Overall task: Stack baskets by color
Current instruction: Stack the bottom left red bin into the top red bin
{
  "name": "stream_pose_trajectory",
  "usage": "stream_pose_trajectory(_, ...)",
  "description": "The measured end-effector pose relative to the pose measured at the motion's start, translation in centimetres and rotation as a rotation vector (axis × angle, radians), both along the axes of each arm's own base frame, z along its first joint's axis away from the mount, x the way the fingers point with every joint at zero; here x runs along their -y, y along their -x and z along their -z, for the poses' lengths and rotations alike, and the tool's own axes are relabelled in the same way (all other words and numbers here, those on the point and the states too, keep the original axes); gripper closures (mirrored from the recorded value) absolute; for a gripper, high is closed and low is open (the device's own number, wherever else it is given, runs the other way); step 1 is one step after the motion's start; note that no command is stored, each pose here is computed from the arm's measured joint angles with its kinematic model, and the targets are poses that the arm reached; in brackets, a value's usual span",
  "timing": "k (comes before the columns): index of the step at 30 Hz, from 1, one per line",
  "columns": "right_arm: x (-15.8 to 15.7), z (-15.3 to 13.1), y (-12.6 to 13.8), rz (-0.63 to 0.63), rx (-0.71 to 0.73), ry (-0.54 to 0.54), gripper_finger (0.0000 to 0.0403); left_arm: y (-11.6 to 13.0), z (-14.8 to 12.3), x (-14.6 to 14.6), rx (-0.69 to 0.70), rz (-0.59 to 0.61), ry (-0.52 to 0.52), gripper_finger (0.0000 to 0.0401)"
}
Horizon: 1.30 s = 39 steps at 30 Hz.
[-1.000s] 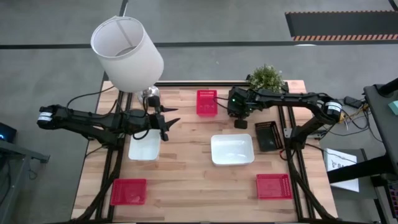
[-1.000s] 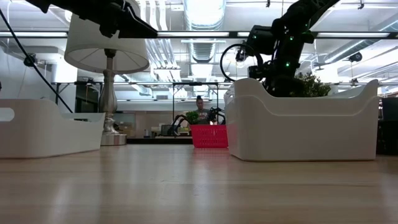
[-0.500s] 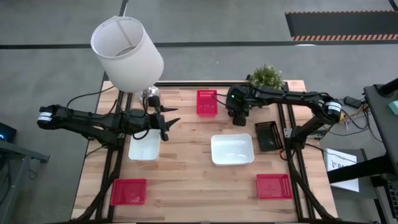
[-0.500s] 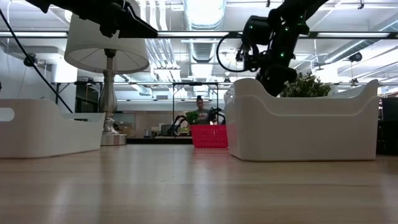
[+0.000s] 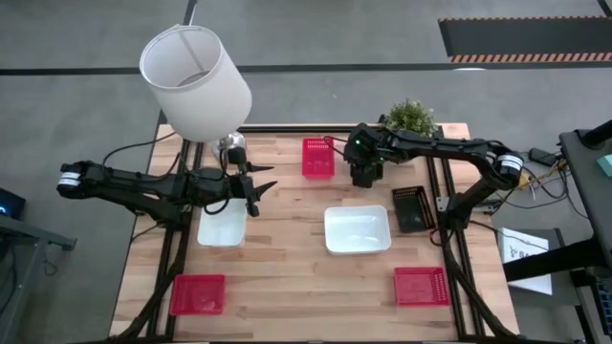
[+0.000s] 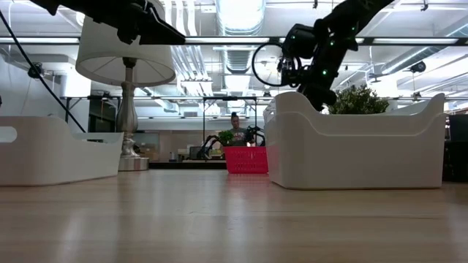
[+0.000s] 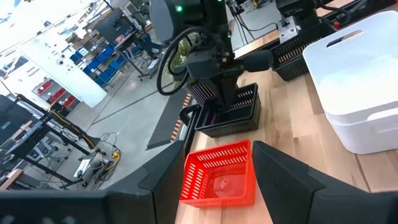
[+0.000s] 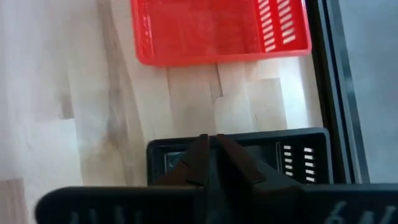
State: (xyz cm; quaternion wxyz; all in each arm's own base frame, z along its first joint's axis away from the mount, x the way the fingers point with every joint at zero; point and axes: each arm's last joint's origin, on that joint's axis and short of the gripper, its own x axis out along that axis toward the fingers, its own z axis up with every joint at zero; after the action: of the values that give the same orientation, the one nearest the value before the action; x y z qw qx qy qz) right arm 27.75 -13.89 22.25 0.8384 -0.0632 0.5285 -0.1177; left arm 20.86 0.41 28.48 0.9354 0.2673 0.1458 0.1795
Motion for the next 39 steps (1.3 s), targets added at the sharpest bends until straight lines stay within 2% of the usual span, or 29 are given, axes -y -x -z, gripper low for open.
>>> stream_pose_trajectory(4, 0.0, 0.0, 0.1, 0.001, 0.000, 0.000, 0.0393, 0.0, 0.0, 0.0, 0.001, 0.000, 0.000, 0.0228)
stream_pose_trajectory(8, -0.9, -1.4, 0.4, -0.014, 0.048, 0.017, 0.0394, 0.0, -0.1, 0.0, 0.019, -0.005, 0.028, 0.0228)
stream_pose_trajectory(12, -2.6, -2.4, 1.0, -0.069, 0.165, -0.013, 0.0394, -0.1, -0.3, 0.1, 0.073, 0.010, 0.086, 0.0228)
stream_pose_trajectory(16, -4.6, -2.5, 1.8, -0.129, 0.311, -0.006, 0.0394, -0.6, -0.4, 0.4, 0.128, 0.096, 0.169, 0.0228)
stream_pose_trajectory(21, -6.6, -2.8, 3.0, -0.187, 0.428, 0.037, 0.0394, -2.2, 0.2, 0.5, 0.170, 0.123, 0.247, 0.0228)
stream_pose_trajectory(27, -7.9, -2.7, 4.2, -0.248, 0.611, 0.114, 0.0394, -4.7, 1.6, 0.7, 0.168, 0.124, 0.255, 0.0228)
stream_pose_trajectory(32, -8.3, -1.8, 5.1, -0.285, 0.722, 0.140, 0.0394, -6.5, 1.9, 0.8, 0.166, 0.116, 0.304, 0.0228)
stream_pose_trajectory(39, -8.7, -0.9, 5.8, -0.361, 0.800, 0.110, 0.0394, -7.6, 2.4, 1.0, 0.123, 0.065, 0.482, 0.0228)
